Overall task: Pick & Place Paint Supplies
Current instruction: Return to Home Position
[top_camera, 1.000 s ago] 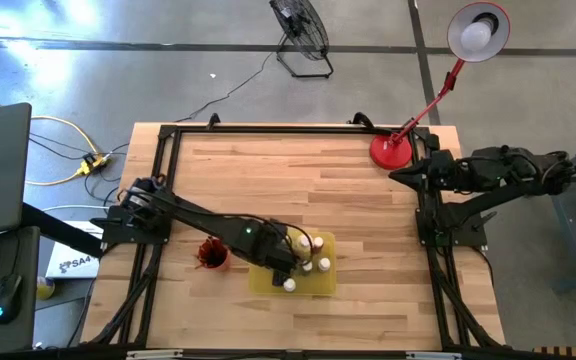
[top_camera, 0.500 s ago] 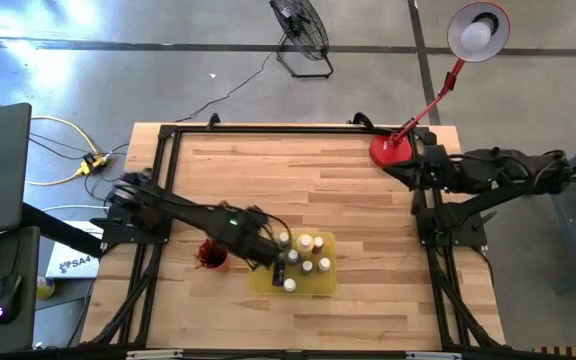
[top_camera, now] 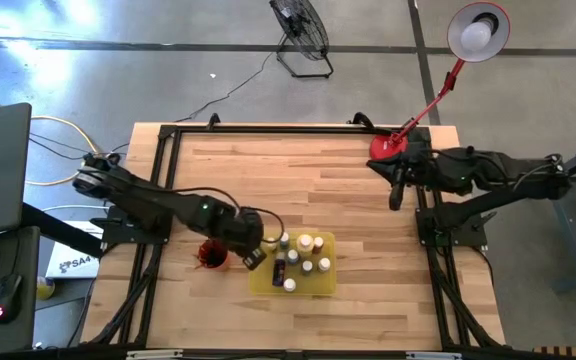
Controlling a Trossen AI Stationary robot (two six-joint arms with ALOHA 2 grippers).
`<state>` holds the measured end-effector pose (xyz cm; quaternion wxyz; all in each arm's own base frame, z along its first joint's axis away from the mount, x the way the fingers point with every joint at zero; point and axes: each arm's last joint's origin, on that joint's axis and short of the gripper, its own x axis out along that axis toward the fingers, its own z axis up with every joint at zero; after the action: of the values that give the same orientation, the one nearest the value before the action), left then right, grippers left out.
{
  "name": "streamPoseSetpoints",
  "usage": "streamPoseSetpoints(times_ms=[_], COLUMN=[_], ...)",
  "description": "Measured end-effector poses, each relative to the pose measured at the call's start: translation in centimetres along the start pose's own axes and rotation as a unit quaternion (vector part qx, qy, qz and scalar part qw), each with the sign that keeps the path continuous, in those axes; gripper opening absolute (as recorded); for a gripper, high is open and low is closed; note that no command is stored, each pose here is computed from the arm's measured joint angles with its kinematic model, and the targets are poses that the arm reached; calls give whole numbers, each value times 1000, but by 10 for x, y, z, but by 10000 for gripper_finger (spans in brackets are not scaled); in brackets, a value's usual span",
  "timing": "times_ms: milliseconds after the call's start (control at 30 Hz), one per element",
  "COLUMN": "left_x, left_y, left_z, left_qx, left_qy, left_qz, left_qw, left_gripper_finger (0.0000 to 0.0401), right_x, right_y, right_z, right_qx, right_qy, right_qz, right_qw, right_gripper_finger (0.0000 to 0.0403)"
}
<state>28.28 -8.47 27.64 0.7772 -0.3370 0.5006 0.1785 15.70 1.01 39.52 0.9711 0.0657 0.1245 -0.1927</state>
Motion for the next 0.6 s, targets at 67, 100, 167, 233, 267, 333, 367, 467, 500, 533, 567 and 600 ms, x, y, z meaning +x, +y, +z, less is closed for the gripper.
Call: streamPoseSetpoints(times_ms=[67, 100, 167, 233, 267, 333, 367, 467, 500, 533, 567, 600], left_x=[5, 6, 7, 5, 7, 13, 17, 28, 31, 36, 41, 45], left_y=[-3, -7, -17, -24, -27, -29, -27, -28, -28, -28, -31, -34], left_z=[2, 4, 10, 15, 17, 19, 17, 16, 14, 13, 13, 15], left_qx=[-50, -66, -76, -88, -100, -128, -140, -177, -182, -187, -189, -189], left_qy=[8, 0, -29, -58, -67, -80, -75, -51, -35, -21, -16, -16], left_qz=[-18, -35, -78, -117, -123, -120, -105, -100, -93, -88, -97, -108], left_qw=[999, 997, 994, 988, 985, 981, 982, 978, 978, 978, 977, 976], left_gripper_finger=[0, 0, 0, 0, 0, 0, 0, 0, 0, 0, 0, 0], right_x=[1, 1, 1, 1, 1, -1, -1, -2, -2, -2, -3, -4], right_y=[-1, -1, -1, -2, -3, -4, -4, -5, -5, -5, -5, -6], right_z=[-1, -1, -2, -3, -3, -5, -5, -7, -7, -6, -6, -7], right_qx=[-1, -1, -1, -5, -7, -14, -18, -24, -26, -26, -26, -27], right_qy=[8, 11, 18, 26, 29, 39, 42, 47, 47, 46, 46, 48], right_qz=[9, 16, 31, 37, 40, 47, 51, 52, 52, 52, 52, 51], right_qw=[1000, 1000, 999, 999, 999, 998, 998, 997, 997, 997, 997, 997], right_gripper_finger=[4, 4, 4, 4, 4, 4, 4, 4, 4, 4, 4, 4])
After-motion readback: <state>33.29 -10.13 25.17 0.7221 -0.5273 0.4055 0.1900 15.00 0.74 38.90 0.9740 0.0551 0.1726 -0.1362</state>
